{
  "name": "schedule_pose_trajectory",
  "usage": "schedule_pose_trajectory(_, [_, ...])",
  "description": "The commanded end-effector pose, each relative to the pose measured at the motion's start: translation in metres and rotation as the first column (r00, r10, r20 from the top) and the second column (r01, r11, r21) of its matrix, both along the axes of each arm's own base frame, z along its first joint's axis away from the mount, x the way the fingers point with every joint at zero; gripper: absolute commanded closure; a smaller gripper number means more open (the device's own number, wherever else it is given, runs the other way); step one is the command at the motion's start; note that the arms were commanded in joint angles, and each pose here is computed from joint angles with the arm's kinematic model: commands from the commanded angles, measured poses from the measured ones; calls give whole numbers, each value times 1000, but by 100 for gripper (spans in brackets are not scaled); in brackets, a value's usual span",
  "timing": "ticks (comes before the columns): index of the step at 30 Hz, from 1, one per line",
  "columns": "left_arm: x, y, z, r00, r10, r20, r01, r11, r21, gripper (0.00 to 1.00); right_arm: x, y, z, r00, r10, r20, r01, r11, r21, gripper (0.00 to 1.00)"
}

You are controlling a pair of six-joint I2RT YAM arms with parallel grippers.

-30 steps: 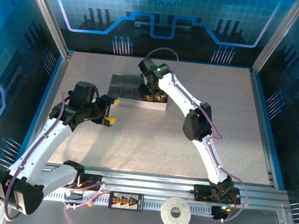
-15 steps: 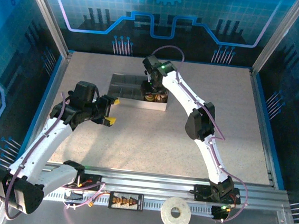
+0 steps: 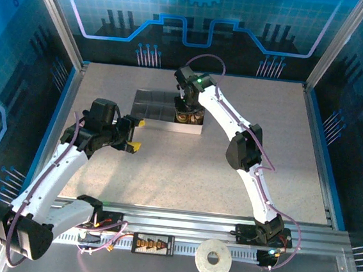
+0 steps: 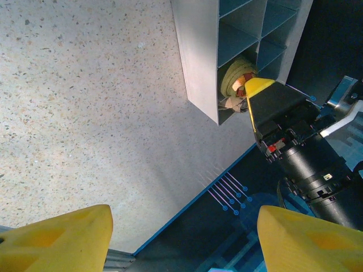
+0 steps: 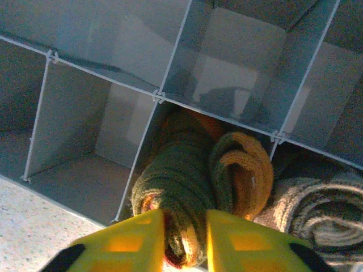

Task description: Roll the socks

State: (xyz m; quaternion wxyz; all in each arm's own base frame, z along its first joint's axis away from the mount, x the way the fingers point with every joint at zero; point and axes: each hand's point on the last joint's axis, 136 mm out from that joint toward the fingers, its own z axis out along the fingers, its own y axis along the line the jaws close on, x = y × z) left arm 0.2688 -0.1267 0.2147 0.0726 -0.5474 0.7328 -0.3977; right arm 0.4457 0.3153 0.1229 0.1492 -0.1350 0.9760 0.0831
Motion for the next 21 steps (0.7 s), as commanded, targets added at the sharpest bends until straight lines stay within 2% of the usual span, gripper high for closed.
schedule_pose_trajectory(1, [0,-2,7,1000,-9,12,9,1000,-23,32,8,-23,-19,999,-34,-16,32,996,-84,87])
schedule_pose_trajectory(2, [1,-2,6,1000,-8,10,8,1000,-23,32,8,-24,-22,999,-33,-17,32,995,-94,91])
schedule_pose_trajectory(9, [2,-3,6,1000,-10,16,10,1000,-26,31,4,-27,-53,997,-27,-75,17,991,-131,95])
schedule_pose_trajectory(15, [5,-3,15,997,-32,63,33,999,-7,30,2,-22,-57,996,-11,-88,1,993,-116,92])
schedule_pose_trajectory(19, [8,3,37,985,-56,163,48,997,52,28,-2,-21,-51,996,-6,-87,-4,993,-119,90])
schedule_pose_trajectory(21, [7,7,47,978,-70,199,52,994,94,27,-2,-20,-37,998,-4,-57,-2,993,-115,82])
